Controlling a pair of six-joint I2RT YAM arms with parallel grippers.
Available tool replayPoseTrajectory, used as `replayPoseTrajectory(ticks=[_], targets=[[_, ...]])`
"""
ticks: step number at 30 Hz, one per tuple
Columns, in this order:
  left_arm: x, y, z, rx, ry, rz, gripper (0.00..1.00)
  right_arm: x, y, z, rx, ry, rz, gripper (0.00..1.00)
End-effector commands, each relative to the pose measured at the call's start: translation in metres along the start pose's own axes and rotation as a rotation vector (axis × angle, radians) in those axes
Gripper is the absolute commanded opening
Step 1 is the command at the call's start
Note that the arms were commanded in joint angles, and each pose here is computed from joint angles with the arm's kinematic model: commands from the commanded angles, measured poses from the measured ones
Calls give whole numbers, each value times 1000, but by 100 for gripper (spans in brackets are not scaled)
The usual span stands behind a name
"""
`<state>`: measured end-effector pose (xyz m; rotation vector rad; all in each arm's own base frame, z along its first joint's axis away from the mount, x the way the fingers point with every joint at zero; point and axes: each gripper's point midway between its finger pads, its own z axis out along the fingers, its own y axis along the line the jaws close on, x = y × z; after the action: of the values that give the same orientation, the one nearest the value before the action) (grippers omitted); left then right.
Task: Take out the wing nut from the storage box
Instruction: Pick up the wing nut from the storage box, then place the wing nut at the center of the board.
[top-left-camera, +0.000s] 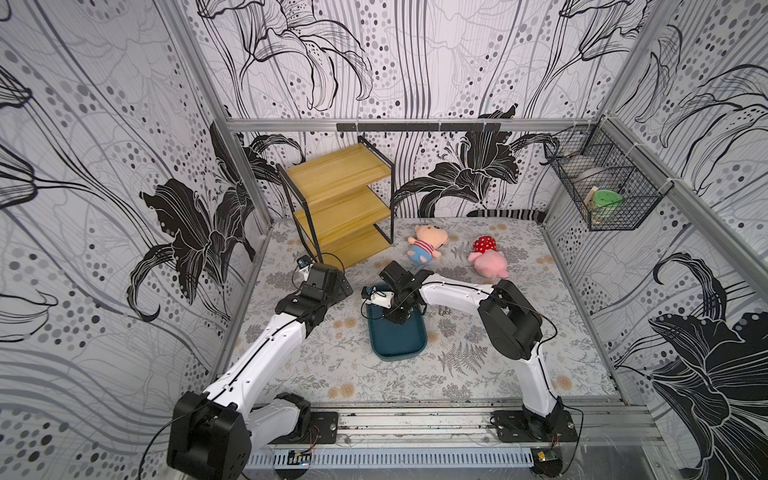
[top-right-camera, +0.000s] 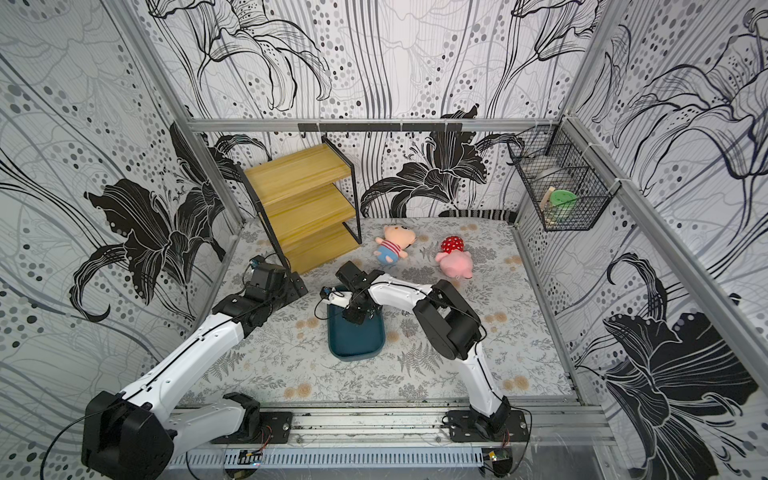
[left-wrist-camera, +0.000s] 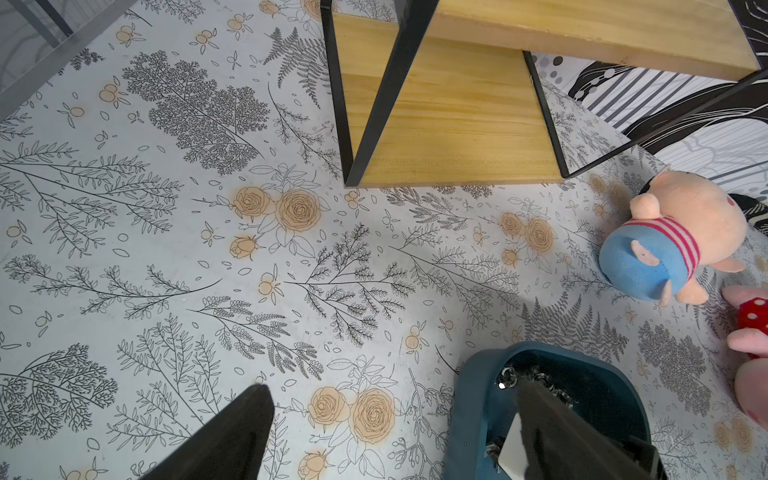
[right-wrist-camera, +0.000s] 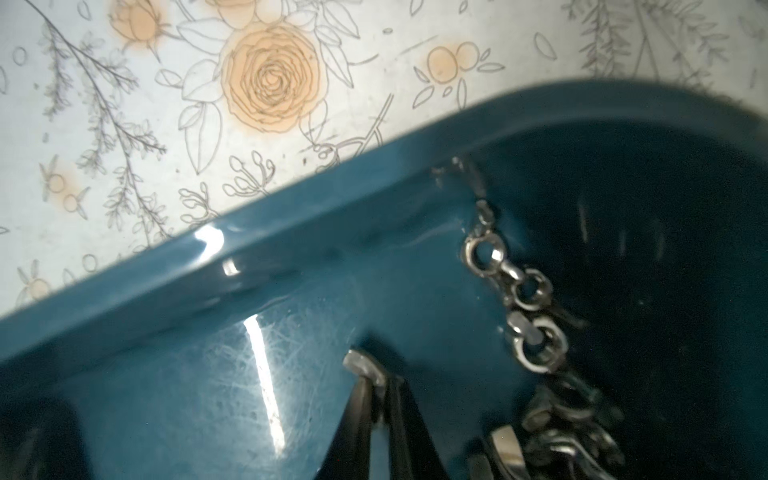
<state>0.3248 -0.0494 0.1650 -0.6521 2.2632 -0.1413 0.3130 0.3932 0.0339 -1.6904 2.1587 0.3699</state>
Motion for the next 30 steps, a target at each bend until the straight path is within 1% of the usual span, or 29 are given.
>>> replayPoseTrajectory(ticks=[1, 11, 21, 26, 30], targets=[[-9, -3, -1, 3, -25, 5, 96, 0, -1, -15, -10, -23, 60, 9], [-10, -4, -1, 7, -26, 4, 96, -17, -12, -52, 7, -135, 125, 6], [-11, -7, 3, 8, -29, 14, 96, -34, -23, -128, 1, -343, 229, 6], [-12, -9, 4, 14, -28, 14, 96, -23, -31, -156, 24, -387, 287, 6], [-12, -12, 6, 23, -25, 15, 96, 2, -44, -179, 86, -393, 365, 6]])
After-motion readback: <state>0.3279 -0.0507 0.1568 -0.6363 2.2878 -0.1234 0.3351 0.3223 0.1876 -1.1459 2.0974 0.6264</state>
